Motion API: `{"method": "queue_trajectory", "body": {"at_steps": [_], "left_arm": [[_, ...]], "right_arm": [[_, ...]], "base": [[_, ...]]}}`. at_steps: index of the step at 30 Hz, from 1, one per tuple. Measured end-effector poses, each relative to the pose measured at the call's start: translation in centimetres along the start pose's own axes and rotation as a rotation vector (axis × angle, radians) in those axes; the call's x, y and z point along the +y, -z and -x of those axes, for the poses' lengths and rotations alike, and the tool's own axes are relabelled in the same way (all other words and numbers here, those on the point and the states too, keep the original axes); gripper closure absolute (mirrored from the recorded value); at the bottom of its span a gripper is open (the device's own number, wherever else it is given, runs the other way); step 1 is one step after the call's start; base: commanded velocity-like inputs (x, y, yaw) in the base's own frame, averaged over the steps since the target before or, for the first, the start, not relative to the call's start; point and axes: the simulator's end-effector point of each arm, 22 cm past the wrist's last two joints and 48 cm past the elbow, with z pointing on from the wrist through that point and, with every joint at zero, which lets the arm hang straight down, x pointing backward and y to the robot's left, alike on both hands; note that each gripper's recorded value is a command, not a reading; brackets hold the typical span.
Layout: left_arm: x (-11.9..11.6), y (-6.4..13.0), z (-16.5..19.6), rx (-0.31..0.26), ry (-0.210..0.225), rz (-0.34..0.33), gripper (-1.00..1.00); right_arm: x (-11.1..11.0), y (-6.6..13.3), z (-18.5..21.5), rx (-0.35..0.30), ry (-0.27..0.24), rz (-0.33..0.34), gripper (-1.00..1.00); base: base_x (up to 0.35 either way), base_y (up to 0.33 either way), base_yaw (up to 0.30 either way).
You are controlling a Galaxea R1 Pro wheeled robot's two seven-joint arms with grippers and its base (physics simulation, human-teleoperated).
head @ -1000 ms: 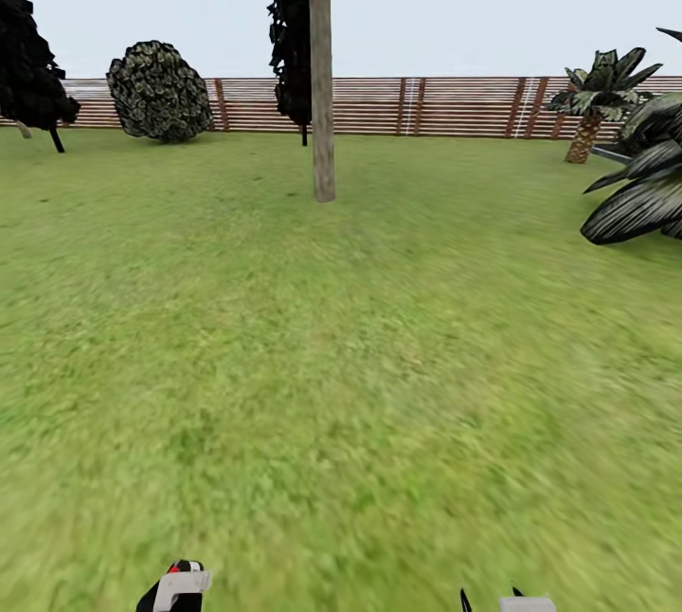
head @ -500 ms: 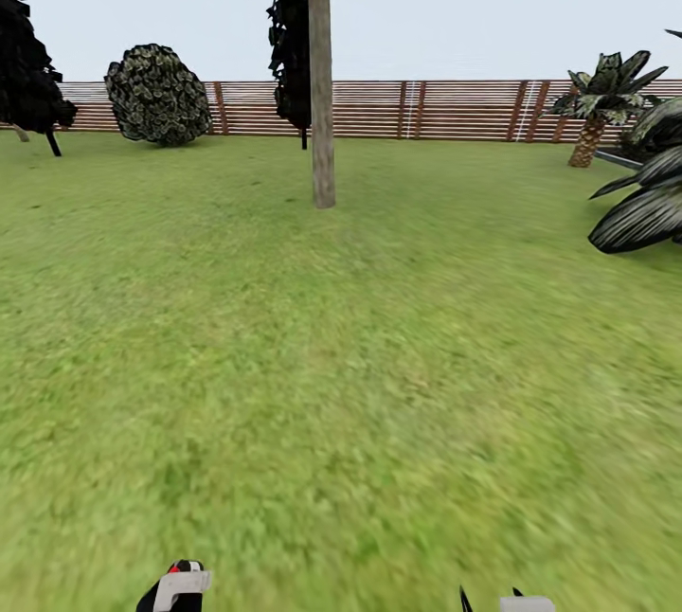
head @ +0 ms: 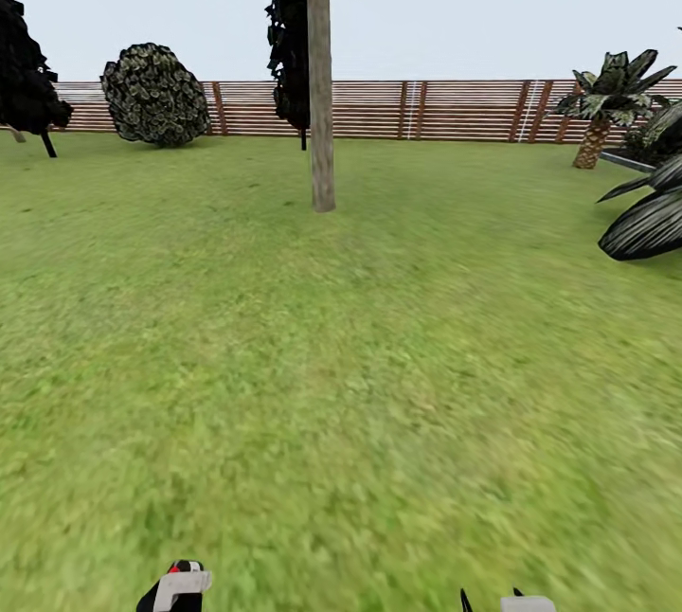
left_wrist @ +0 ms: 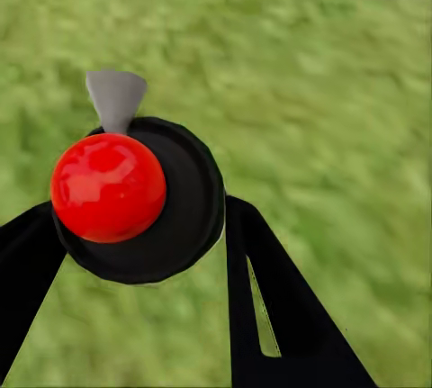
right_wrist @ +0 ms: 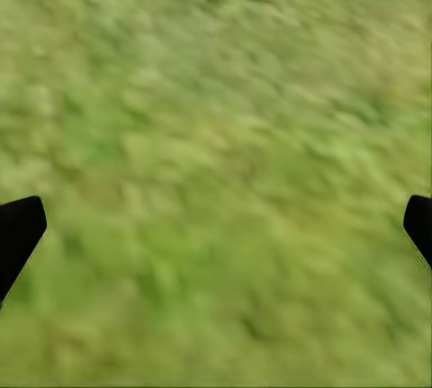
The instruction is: In the garden, pick up the pesticide atomizer on the floor and spray pesticide onto both trees until each tree trunk is fully covered.
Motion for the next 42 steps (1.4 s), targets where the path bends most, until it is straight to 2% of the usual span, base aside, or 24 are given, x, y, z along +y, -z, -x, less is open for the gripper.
{"method": "queue_trajectory", "body": {"at_steps": [42], "left_arm": [[0.0, 0.0, 0.0, 0.0, 0.0, 0.0, 1.0]], "right_arm": [[0.26, 0.0, 0.0, 0.0, -0.002, 0.004, -1.0]], "base": [[0.339, 0.0, 0.013]]}}
